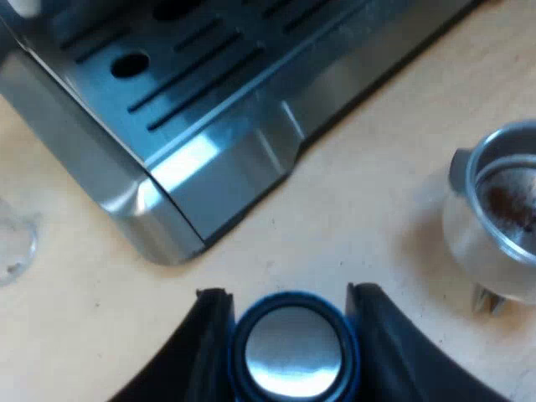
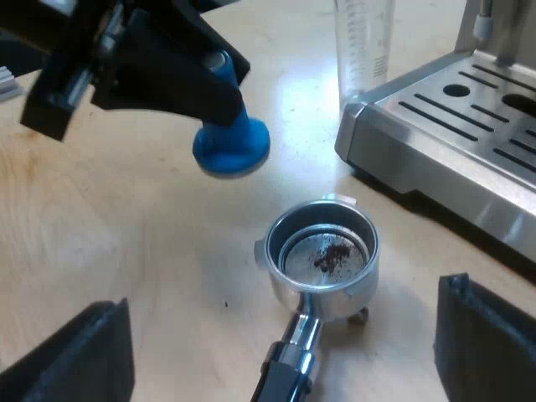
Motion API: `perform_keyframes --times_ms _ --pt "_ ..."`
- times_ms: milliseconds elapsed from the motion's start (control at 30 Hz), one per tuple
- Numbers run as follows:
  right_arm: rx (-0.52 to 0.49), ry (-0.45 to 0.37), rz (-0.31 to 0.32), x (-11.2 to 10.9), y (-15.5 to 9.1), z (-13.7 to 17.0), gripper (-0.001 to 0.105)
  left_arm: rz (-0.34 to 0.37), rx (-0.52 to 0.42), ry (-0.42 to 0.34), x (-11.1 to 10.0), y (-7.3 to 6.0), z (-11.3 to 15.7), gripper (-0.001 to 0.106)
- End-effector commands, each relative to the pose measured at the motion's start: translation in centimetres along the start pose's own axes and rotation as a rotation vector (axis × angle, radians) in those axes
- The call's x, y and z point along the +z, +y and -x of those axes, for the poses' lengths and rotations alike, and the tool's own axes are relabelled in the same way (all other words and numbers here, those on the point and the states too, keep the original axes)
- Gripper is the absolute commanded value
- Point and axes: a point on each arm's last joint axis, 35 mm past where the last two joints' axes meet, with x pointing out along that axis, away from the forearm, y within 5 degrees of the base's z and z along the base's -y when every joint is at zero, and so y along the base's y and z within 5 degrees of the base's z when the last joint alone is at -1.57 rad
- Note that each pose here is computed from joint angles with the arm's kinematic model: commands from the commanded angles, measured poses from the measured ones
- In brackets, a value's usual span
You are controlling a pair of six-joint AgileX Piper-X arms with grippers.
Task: Grind coffee beans and then tamp
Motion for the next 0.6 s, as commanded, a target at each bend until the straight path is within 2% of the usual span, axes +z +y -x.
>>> perform_keyframes --times_ms 33,200,333,400,567,600 --pt "0.0 -0.008 0.002 0.2 -0.1 0.0 0.082 0.012 -0.001 -0.012 0.2 0.1 -0.7 0.0" --pt "0.0 -0.008 0.002 0.2 -0.1 0.0 0.082 0.005 0.001 -0.049 0.6 0.4 -2.2 0.0" --pt "0.0 -0.008 0.002 0.2 -0.1 0.0 0.082 0.011 -0.017 -0.018 0.1 0.5 -3.3 0.002" --pt "0.0 -0.008 0.002 0.2 -0.1 0.0 0.082 0.015 -0.025 0.005 -0.2 0.6 -3.8 0.011" --pt "0.0 -0.008 0.002 0.2 -0.1 0.0 0.082 0.02 -0.026 0.03 -0.6 0.6 -4.2 0.04" --pt "0.0 -0.008 0.002 0.2 -0.1 0.0 0.082 0.02 -0.026 0.03 -0.6 0.6 -4.2 0.042"
